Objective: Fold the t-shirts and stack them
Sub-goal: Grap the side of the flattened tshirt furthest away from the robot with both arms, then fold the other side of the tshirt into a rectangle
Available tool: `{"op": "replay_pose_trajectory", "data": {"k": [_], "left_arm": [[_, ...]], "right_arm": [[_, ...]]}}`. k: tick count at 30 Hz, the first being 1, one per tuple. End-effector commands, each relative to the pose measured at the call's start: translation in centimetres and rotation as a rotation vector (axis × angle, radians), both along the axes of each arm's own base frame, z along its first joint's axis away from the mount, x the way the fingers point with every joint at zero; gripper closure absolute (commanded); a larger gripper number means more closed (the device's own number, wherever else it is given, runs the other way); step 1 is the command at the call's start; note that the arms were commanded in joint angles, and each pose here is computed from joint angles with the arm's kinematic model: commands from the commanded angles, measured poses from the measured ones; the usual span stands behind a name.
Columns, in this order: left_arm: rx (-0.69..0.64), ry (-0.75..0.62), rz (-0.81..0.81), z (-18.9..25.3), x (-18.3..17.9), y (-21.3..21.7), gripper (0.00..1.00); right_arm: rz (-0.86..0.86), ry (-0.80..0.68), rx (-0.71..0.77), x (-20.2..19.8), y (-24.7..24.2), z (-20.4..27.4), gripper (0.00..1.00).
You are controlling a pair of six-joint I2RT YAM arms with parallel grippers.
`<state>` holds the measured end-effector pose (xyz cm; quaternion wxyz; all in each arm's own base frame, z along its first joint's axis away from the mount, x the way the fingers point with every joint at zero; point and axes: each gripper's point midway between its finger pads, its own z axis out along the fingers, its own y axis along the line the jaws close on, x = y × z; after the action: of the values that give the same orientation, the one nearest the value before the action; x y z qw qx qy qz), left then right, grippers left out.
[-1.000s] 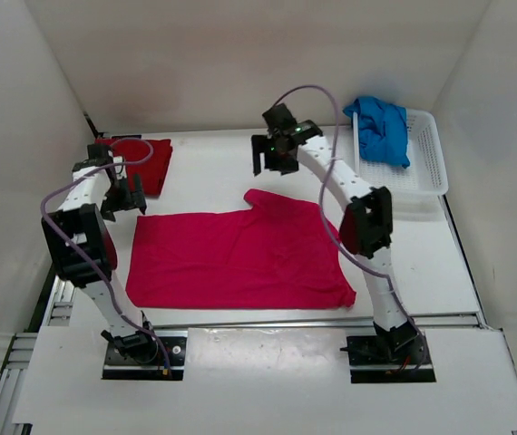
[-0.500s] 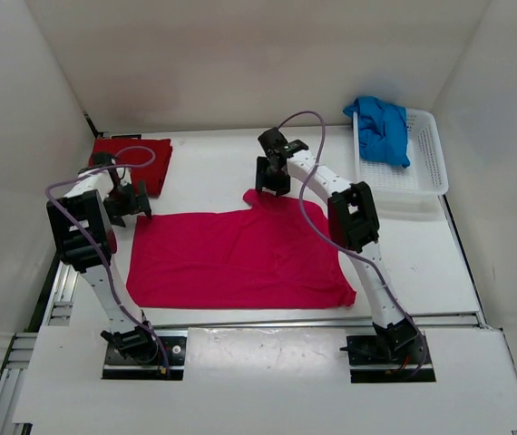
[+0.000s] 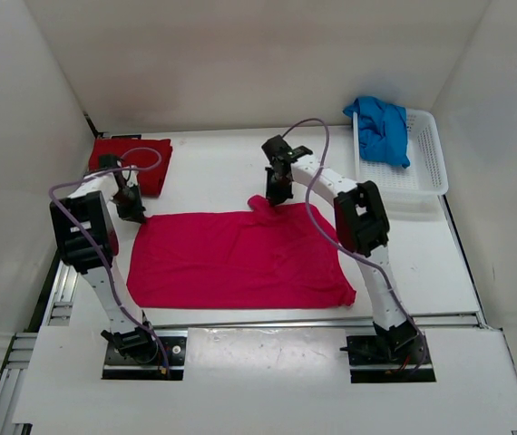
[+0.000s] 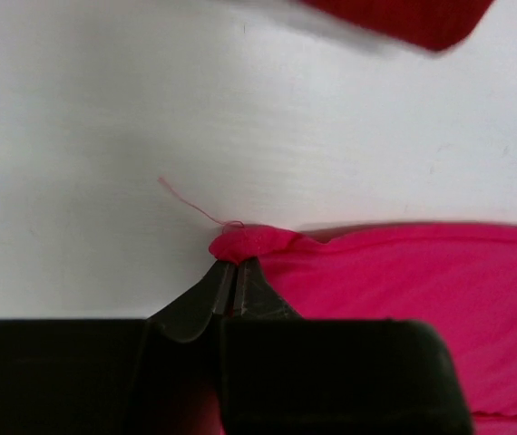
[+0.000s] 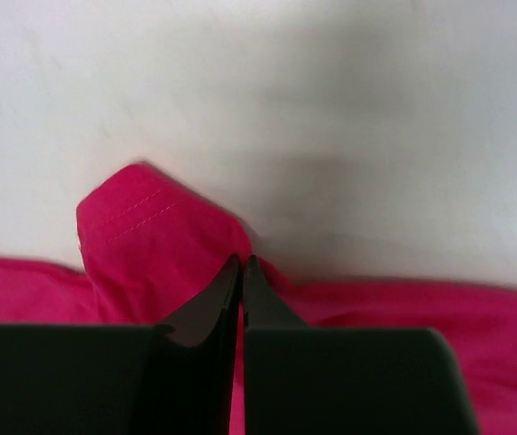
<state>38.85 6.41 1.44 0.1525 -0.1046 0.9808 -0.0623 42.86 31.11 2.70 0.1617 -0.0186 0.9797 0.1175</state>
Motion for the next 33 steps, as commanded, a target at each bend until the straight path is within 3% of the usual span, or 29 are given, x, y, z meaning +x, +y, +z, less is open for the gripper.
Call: {"op": "replay_pose_trajectory", "data": {"k": [1,3,8,10,11,12,14,17,22,26,28,33], "left_arm": [[0.024,-0.023,-0.010,1.8,-1.3,-0.5,0.90],[0.067,-0.044,0.003,3.1,-1.9,0.0,0.90],[0.209,-0.104,0.021,6.5,-5.1,0.6,0.90],[0.255,-0.099,0.030,6.7,-6.5,0.9,0.90],[0.265,-0.093,0.033,6.5,-7.8,0.9,0.90],[0.273,-0.085,0.036,6.3,-8.6,0.9,0.90],[0.269,-0.066,0.012,5.5,-10.2,0.0,0.90],[0.265,-0.039,-0.002,4.6,-11.9,-0.6,0.90],[0.262,-0.021,-0.014,4.1,-12.9,-1.0,0.90],[0.254,-0.033,-0.025,4.3,-12.8,-1.4,0.90],[0.254,-0.033,-0.025,4.3,-12.8,-1.4,0.90],[0.244,-0.028,-0.052,4.0,-12.9,-2.2,0.90]], "right_arm": [[0.015,-0.058,0.000,-3.1,-1.8,6.0,1.00],[0.030,-0.113,0.000,-4.4,-2.3,7.3,1.00],[0.162,-0.230,-0.139,-12.9,-4.9,8.1,1.00],[0.200,-0.248,-0.158,-16.1,-5.1,7.9,0.96],[0.219,-0.200,-0.196,-18.2,-6.5,5.4,0.93],[0.237,-0.177,-0.177,-19.5,-6.4,4.5,0.84],[0.309,-0.089,-0.170,-23.5,-7.0,2.1,0.79],[0.368,-0.061,-0.170,-27.0,-8.3,0.7,0.68],[0.335,-0.135,-0.055,-28.3,-9.5,3.4,0.58],[0.203,-0.270,0.045,-25.8,-10.2,7.8,0.54],[0.161,-0.277,0.093,-24.7,-9.9,9.3,0.54],[0.164,-0.202,0.053,-20.9,-6.6,10.4,0.53]]}}
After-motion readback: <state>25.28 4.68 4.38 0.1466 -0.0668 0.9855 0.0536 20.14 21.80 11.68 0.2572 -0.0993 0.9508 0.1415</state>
